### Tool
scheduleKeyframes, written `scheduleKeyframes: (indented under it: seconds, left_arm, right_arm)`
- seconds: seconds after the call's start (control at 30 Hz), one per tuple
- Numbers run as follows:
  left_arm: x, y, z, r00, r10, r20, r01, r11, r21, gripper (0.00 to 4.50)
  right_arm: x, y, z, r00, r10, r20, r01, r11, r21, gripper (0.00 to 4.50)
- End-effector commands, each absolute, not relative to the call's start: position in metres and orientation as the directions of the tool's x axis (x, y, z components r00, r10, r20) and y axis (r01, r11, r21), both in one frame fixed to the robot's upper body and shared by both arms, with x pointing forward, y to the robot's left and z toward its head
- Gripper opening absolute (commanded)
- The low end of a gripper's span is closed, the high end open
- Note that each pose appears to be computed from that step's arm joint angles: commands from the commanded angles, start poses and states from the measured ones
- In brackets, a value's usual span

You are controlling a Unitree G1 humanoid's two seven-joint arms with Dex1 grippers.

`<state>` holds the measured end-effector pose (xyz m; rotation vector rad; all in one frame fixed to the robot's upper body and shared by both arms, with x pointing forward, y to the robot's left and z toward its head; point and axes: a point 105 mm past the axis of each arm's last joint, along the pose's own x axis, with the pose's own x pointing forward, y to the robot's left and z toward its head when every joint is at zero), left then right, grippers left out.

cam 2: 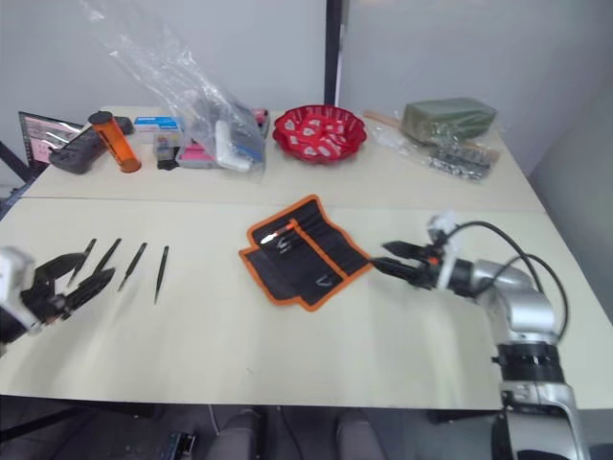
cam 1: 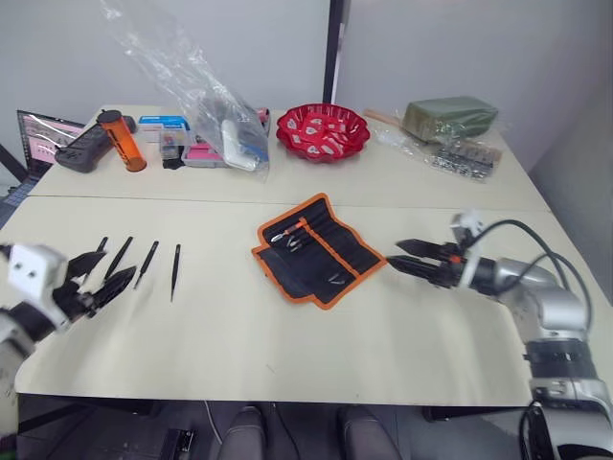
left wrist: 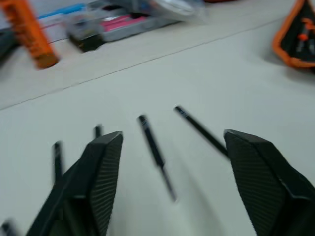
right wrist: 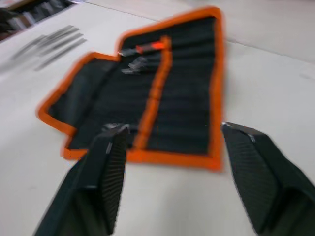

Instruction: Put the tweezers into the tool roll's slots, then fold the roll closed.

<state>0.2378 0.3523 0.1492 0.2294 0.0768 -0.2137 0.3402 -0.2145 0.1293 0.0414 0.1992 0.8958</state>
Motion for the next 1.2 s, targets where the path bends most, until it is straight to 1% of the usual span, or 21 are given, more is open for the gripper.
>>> scheduleKeyframes:
  seconds: [0.03,0.13,0.23,0.3,0.37,0.47,0.5,0.63,0.67,0.77,0.8,0.9,0.93,1.0,1.1,1.2]
  left_arm:
    - [0.213,0.366,0.16,0.996,-0.082,-0.016,0.084,0.971,0.223,4.5]
    - [0.197,0.374,0.153,1.0,-0.001,-0.005,0.002,0.984,0.176,4.5]
    - [0.189,0.372,0.148,1.0,0.025,-0.019,-0.021,0.984,0.174,4.5]
    - [0.185,0.373,0.146,0.999,0.042,-0.011,-0.04,0.986,0.16,4.5]
    - [0.182,0.376,0.145,0.998,0.066,-0.007,-0.064,0.987,0.151,4.5]
    - [0.176,0.377,0.144,0.994,0.105,-0.003,-0.103,0.984,0.147,4.5]
    - [0.171,0.378,0.142,0.992,0.129,-0.005,-0.127,0.981,0.143,4.5]
    - [0.161,0.381,0.137,0.982,0.186,-0.022,-0.181,0.973,0.145,4.5]
    - [0.16,0.381,0.136,0.981,0.193,-0.026,-0.188,0.971,0.147,4.5]
    - [0.145,0.391,0.131,0.958,0.284,-0.044,-0.279,0.956,0.095,4.5]
    - [0.141,0.392,0.131,0.952,0.303,-0.047,-0.298,0.951,0.084,4.5]
    - [0.131,0.39,0.121,0.948,0.305,-0.093,-0.298,0.951,0.085,4.5]
    - [0.127,0.39,0.12,0.945,0.311,-0.097,-0.304,0.949,0.084,4.5]
    - [0.114,0.395,0.121,0.926,0.367,-0.084,-0.363,0.93,0.064,4.5]
    - [0.105,0.396,0.12,0.909,0.408,-0.084,-0.404,0.913,0.062,4.5]
    - [0.099,0.397,0.128,0.88,0.475,-0.016,-0.473,0.878,0.068,4.5]
  right_arm:
    - [0.341,-0.243,0.126,0.685,0.714,-0.144,-0.712,0.698,0.071,4.48]
    - [0.343,-0.256,0.118,0.717,0.685,-0.133,-0.679,0.729,0.093,4.48]
    - [0.346,-0.261,0.113,0.721,0.678,-0.14,-0.671,0.734,0.104,4.48]
    - [0.35,-0.255,0.116,0.703,0.697,-0.14,-0.69,0.716,0.102,4.48]
    - [0.353,-0.242,0.124,0.659,0.74,-0.134,-0.734,0.672,0.104,4.48]
    - [0.356,-0.215,0.144,0.561,0.822,-0.102,-0.816,0.569,0.103,4.48]
    - [0.355,-0.2,0.153,0.491,0.865,-0.106,-0.862,0.5,0.086,4.48]
    - [0.341,-0.169,0.175,0.278,0.952,-0.131,-0.956,0.288,0.063,4.48]
    - [0.337,-0.165,0.178,0.239,0.962,-0.132,-0.966,0.25,0.071,4.48]
    - [0.322,-0.138,0.208,0.035,0.987,-0.155,-0.999,0.034,-0.007,4.48]
    - [0.318,-0.133,0.214,-0.007,0.988,-0.157,-1.0,-0.01,-0.022,4.48]
    - [0.303,-0.121,0.233,-0.131,0.985,-0.114,-0.991,-0.133,-0.008,4.48]
    - [0.299,-0.118,0.237,-0.159,0.982,-0.106,-0.987,-0.16,0.003,4.48]
    - [0.294,-0.114,0.243,-0.201,0.975,-0.095,-0.98,-0.201,0.014,4.48]
    - [0.294,-0.111,0.247,-0.22,0.971,-0.095,-0.976,-0.22,0.011,4.48]
    - [0.295,-0.105,0.245,-0.237,0.965,-0.115,-0.971,-0.238,-0.002,4.48]
